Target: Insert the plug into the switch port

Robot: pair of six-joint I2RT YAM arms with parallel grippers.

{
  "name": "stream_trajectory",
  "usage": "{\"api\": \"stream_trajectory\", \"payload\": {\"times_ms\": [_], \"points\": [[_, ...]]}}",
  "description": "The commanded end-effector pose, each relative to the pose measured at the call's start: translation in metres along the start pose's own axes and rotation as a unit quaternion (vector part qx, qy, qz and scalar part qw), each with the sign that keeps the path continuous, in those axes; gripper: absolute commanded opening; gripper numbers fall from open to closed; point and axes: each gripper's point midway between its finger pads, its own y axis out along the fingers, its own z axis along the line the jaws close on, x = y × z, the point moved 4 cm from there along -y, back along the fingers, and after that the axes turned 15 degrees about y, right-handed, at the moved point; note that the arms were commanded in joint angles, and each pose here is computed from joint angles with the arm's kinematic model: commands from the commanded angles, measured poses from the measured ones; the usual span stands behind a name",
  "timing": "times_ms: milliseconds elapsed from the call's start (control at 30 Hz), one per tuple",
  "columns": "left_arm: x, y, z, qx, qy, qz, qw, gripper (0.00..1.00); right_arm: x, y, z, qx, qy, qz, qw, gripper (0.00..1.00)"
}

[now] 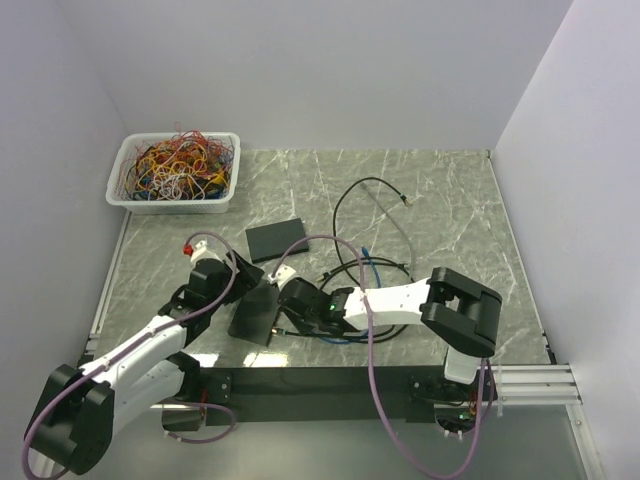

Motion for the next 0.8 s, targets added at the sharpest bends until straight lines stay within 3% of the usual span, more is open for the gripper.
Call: {"api": "stream_trajectory", "payload": {"times_ms": [0, 433, 767], "points": [[0.010, 0.002, -0.014, -0.050, 0.026, -0.026, 0.998, 0.77, 0.007, 0.002, 0.008, -0.009, -0.012, -0.006, 1.000, 0.00], [-0.011, 0.021, -0.008, -0.053, 0.041, 0.011, 0.998, 0.68, 0.013, 0.002, 0.022, 0.006, -0.023, -0.009, 1.000, 0.00], [-0.017, 0.027, -0.007, -0.053, 0.025, 0.022, 0.998, 0.68, 0.008, 0.000, 0.031, 0.007, -0.036, -0.006, 0.999, 0.00]]}}
